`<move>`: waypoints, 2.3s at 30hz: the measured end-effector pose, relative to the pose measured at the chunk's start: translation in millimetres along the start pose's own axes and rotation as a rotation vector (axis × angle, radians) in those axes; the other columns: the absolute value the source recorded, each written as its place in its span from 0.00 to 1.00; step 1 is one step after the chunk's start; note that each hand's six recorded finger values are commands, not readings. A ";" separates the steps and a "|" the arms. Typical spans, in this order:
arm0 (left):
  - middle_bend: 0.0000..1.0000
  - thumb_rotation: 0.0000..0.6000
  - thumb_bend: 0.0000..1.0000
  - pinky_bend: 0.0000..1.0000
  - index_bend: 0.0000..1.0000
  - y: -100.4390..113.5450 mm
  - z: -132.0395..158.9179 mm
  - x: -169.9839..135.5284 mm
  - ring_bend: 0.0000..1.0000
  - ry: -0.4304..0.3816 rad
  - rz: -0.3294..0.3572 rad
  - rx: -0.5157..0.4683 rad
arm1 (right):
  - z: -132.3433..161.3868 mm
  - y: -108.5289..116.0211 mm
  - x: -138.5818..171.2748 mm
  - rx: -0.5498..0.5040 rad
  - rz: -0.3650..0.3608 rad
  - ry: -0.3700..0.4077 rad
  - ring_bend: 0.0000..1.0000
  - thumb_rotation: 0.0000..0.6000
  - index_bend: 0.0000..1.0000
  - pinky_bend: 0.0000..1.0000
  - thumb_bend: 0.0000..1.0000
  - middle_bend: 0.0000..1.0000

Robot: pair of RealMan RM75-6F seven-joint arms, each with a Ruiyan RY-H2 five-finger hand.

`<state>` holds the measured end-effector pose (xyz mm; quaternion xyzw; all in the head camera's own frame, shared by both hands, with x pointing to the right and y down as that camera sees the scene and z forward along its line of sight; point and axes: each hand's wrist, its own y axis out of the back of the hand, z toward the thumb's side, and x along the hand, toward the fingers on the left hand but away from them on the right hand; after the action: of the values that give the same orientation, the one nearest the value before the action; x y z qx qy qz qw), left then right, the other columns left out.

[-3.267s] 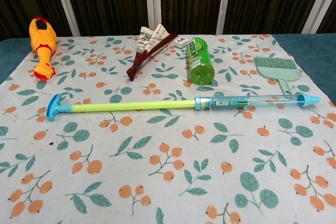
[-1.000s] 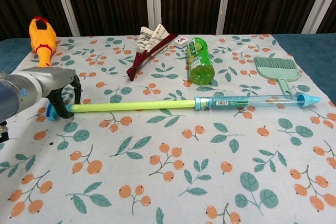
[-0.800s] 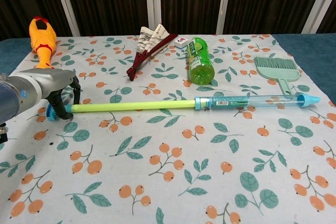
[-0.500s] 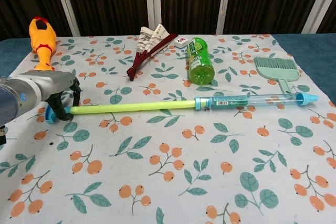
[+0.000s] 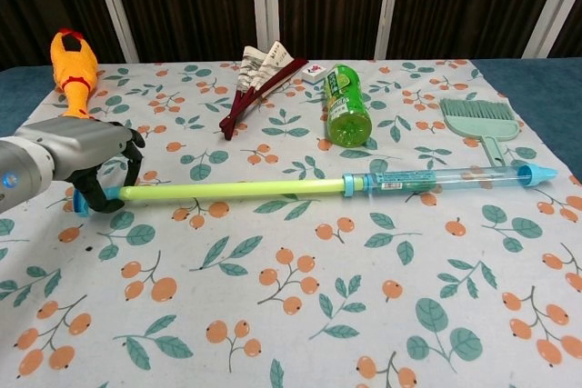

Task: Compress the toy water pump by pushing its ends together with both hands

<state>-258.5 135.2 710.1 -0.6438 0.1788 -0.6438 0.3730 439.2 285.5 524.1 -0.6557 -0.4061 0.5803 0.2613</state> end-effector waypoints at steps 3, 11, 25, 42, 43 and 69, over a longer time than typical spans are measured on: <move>0.08 1.00 0.48 0.02 0.57 -0.9 -4.1 -7.9 0.00 -0.014 -0.001 -0.001 | 0.2 -0.2 0.1 0.006 0.001 0.002 0.00 1.00 0.00 0.00 0.26 0.00; 0.08 1.00 0.48 0.02 0.58 5.6 -20.2 -22.9 0.00 -0.016 0.011 -0.047 | 3.6 -1.0 -4.7 0.009 0.008 0.001 0.00 1.00 0.00 0.00 0.26 0.00; 0.08 1.00 0.48 0.02 0.58 20.2 -23.1 -29.4 0.00 -0.007 0.031 -0.069 | 61.6 -19.8 -68.2 0.001 0.108 0.085 0.00 1.00 0.00 0.00 0.26 0.00; 0.08 1.00 0.48 0.02 0.58 23.8 -29.6 -29.2 0.00 0.011 0.025 -0.061 | 120.8 -67.7 -163.9 0.085 0.204 0.013 0.00 1.00 0.03 0.00 0.26 0.00; 0.08 1.00 0.48 0.02 0.58 24.0 -29.5 -29.1 0.00 0.011 0.026 -0.061 | 121.3 -70.5 -166.4 0.091 0.204 0.007 0.00 1.00 0.07 0.00 0.26 0.00; 0.08 1.00 0.48 0.02 0.59 32.4 -18.6 -31.6 0.00 0.000 0.033 -0.078 | 108.4 -98.2 -188.9 0.173 0.198 -0.083 0.00 1.00 0.37 0.00 0.26 0.00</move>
<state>-271.7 131.6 663.1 -0.6546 0.2144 -0.6302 0.3582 311.8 166.0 687.1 -0.6431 -0.2982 0.6628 0.2412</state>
